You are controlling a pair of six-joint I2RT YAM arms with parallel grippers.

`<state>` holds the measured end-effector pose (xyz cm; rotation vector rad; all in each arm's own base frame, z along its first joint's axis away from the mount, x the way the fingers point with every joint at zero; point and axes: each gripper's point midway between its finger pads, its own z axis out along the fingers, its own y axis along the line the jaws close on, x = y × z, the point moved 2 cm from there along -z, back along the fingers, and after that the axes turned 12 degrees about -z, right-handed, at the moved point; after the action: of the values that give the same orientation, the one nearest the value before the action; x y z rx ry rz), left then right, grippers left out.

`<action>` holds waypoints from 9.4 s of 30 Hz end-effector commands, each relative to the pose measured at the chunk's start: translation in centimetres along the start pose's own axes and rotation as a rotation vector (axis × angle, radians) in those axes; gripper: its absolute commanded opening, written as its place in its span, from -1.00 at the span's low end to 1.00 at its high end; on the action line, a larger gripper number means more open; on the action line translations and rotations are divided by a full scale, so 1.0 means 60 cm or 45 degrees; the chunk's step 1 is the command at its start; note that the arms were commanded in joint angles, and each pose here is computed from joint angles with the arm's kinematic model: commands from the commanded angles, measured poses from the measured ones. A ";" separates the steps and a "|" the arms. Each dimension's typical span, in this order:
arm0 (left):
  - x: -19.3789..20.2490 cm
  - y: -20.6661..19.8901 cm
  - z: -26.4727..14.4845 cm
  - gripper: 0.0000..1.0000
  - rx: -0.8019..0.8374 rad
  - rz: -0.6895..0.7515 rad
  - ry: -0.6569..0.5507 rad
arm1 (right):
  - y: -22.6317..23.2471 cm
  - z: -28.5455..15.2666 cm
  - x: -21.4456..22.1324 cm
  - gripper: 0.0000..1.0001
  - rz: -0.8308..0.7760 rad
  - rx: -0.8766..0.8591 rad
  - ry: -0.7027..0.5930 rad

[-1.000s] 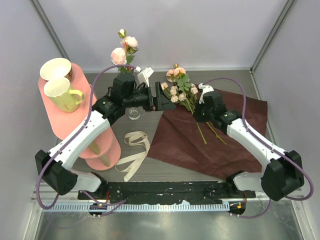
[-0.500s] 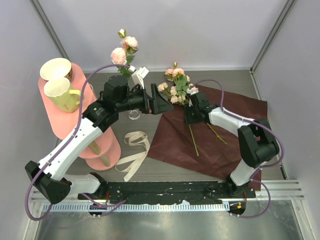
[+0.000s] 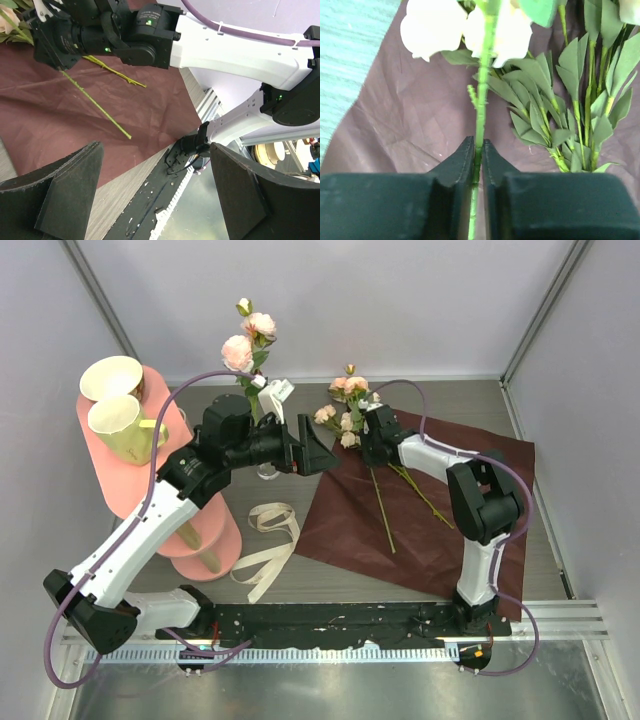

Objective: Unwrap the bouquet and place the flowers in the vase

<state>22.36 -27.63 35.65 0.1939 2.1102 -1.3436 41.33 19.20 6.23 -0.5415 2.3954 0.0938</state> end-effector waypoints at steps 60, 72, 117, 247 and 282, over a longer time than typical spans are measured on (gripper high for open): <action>-0.118 -0.158 0.079 -1.00 0.214 0.076 -0.322 | 0.122 -0.581 -0.107 -0.98 -0.195 -0.787 -1.170; -0.188 -0.101 -0.053 -1.00 -0.309 0.485 -0.580 | -0.031 -0.591 -0.110 0.58 0.168 -0.050 -1.152; -0.420 -0.082 -0.267 -1.00 -0.708 0.549 -1.183 | -0.020 -0.541 -0.106 0.57 0.125 -0.075 -1.020; -0.068 -0.028 -0.110 1.00 0.100 0.129 -0.197 | -0.114 -0.030 0.031 -0.44 -0.111 0.274 0.013; -0.067 -0.018 -0.088 1.00 0.124 0.042 -0.169 | -0.092 -0.189 -0.085 -0.98 -0.114 0.159 -0.249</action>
<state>22.96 -22.45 38.92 0.1518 1.9919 -1.3473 41.36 12.99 13.46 -0.6247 2.2656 -0.1367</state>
